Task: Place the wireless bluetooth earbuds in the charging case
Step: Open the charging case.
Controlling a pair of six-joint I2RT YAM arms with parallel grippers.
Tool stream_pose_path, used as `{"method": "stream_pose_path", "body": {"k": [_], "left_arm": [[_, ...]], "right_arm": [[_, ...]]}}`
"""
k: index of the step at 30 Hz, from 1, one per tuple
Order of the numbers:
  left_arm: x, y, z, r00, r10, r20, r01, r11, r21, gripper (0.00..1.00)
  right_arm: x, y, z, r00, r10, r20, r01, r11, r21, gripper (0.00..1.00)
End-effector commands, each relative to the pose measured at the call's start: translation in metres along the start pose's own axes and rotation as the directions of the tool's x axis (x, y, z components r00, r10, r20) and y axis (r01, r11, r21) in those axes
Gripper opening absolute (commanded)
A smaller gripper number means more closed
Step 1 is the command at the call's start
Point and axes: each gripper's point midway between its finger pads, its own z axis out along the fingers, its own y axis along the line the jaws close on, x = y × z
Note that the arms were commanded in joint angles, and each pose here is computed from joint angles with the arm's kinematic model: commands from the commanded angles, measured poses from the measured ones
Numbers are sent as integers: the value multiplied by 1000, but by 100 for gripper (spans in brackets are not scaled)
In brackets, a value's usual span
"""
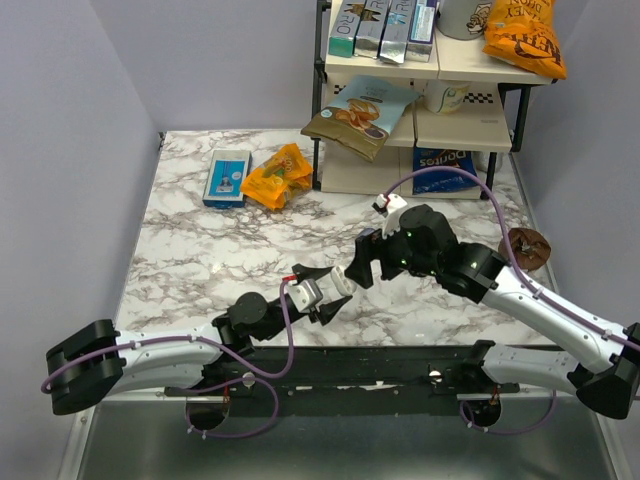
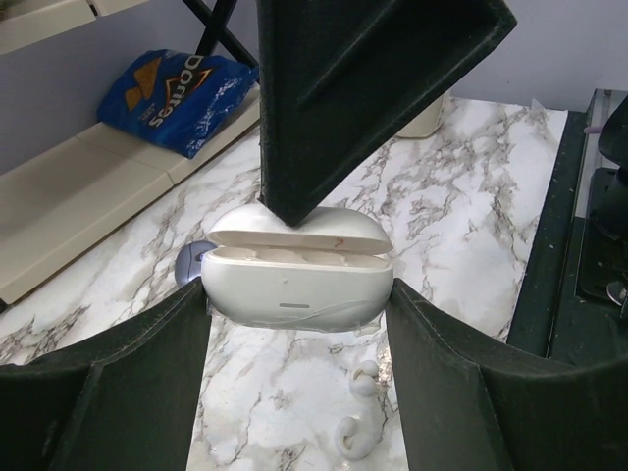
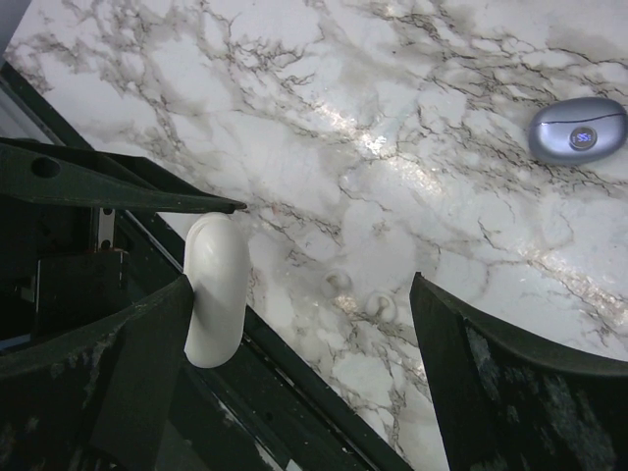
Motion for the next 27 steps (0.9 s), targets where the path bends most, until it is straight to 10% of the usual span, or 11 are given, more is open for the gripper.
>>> {"method": "stream_pose_path", "body": {"k": [1,12,27], "left_arm": [[-17,3,-2,998,-3,64,5,1000,-18,0],[-19,3,-5,998,-9,70,11,1000,-24,0],[-35,-4,1,994,-7,112,7,1000,0,0]], "right_arm": [[10,-26,-7,1000,9,-15,-7,991,134,99],[-24,22,-35,989,-10,149,27,993,-115,97],[4,35,-5,1000,28,-8,-29,979,-201,68]]}}
